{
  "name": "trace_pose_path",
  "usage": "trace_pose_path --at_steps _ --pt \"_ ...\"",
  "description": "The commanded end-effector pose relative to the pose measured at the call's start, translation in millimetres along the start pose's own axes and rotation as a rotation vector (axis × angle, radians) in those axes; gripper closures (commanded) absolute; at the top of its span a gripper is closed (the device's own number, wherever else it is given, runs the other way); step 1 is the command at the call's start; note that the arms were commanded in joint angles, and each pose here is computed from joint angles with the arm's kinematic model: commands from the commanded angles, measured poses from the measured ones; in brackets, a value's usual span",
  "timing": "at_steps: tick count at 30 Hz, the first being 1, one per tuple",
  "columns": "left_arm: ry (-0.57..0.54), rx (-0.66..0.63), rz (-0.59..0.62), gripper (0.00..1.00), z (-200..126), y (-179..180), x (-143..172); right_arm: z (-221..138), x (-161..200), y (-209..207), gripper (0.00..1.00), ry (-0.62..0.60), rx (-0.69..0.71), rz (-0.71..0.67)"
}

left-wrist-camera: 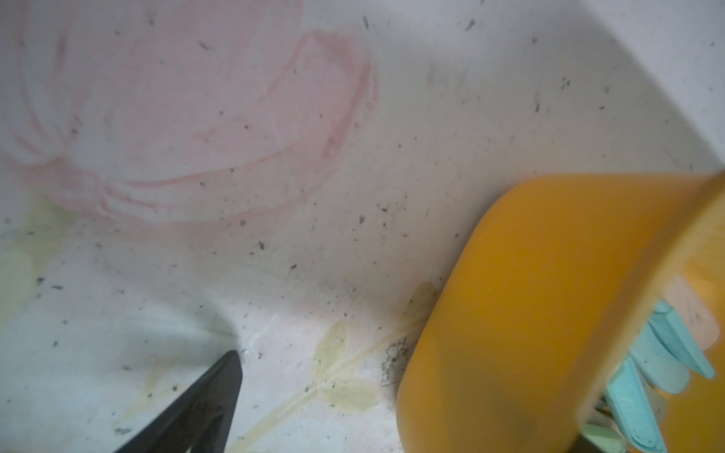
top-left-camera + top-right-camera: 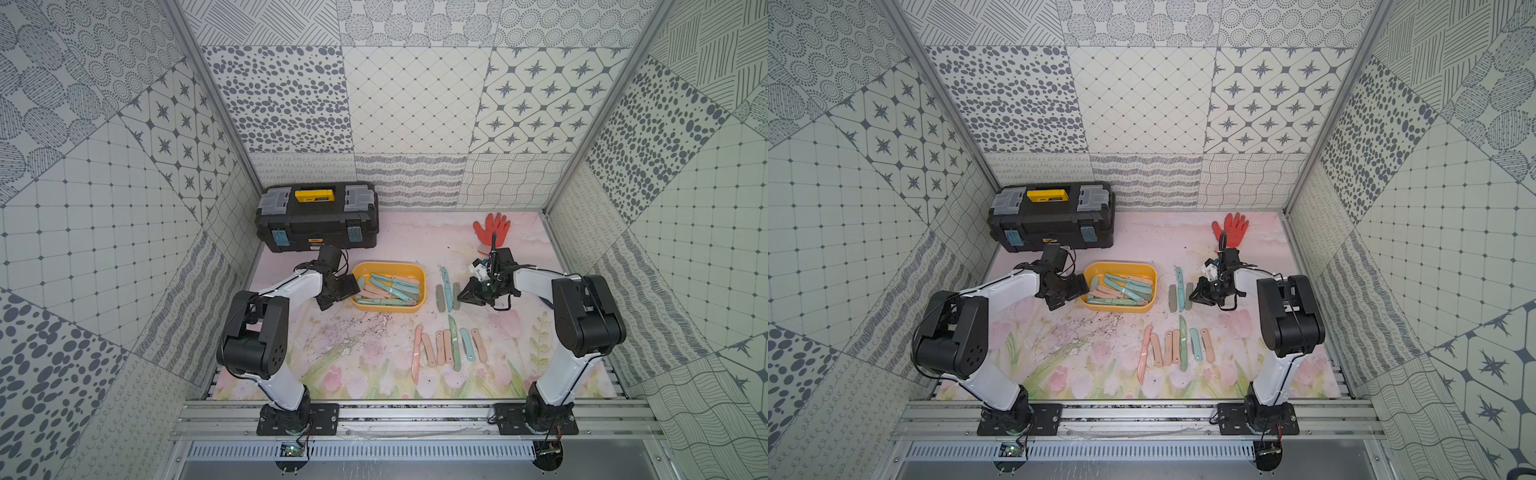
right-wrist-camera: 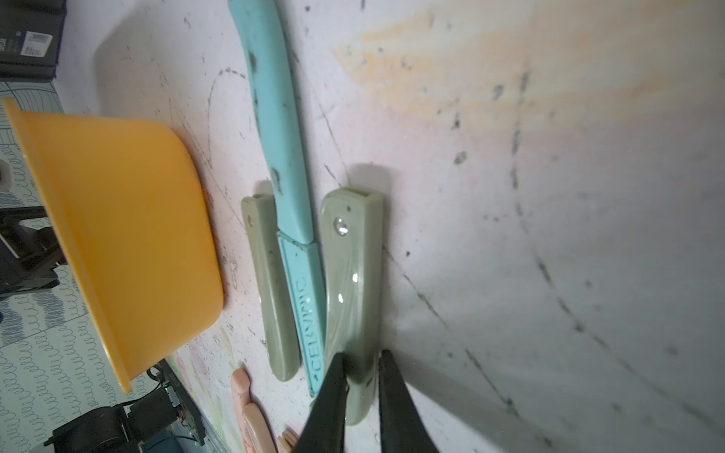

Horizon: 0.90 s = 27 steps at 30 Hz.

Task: Take the fruit knife out of the storage box
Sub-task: Place the fruit knife at the center of the board.

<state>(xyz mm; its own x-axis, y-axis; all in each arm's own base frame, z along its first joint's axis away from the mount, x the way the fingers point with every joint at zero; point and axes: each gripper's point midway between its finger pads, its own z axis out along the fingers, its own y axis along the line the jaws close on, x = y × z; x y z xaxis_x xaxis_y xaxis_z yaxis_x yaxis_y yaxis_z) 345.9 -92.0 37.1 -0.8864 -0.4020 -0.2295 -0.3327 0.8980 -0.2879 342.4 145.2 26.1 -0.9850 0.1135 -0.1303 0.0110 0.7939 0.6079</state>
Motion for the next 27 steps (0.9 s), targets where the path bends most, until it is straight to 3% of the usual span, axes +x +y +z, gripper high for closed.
trace_pose_path --at_steps 1,9,13,15,19,23,27 --pt "-0.003 -0.009 0.003 0.09 -2.5 1.1 -2.2 -1.4 0.5 -6.3 0.79 -0.012 0.029 -0.003" --pt "-0.003 -0.008 0.001 0.08 -3.0 0.6 -2.8 -33.8 -9.0 17.2 0.69 -0.068 0.032 -0.024" --pt "-0.007 -0.007 0.002 0.09 -3.1 1.0 -2.7 -72.9 -25.7 45.5 0.55 -0.188 0.024 -0.070" --pt "-0.004 -0.003 0.001 0.09 -2.1 0.0 -2.3 -82.5 -32.5 58.2 0.53 -0.221 0.001 -0.106" --pt "-0.003 0.000 0.001 0.08 -2.2 -1.2 -3.3 -80.0 -37.1 108.5 0.50 -0.234 -0.053 -0.300" --pt "-0.005 0.001 0.002 0.09 -3.1 -1.5 -3.4 -64.1 -37.4 166.1 0.45 -0.246 0.030 -0.566" --pt "0.002 0.001 0.000 0.09 -1.5 -0.9 -2.3 -41.4 -40.9 201.2 0.44 -0.218 -0.001 -0.673"
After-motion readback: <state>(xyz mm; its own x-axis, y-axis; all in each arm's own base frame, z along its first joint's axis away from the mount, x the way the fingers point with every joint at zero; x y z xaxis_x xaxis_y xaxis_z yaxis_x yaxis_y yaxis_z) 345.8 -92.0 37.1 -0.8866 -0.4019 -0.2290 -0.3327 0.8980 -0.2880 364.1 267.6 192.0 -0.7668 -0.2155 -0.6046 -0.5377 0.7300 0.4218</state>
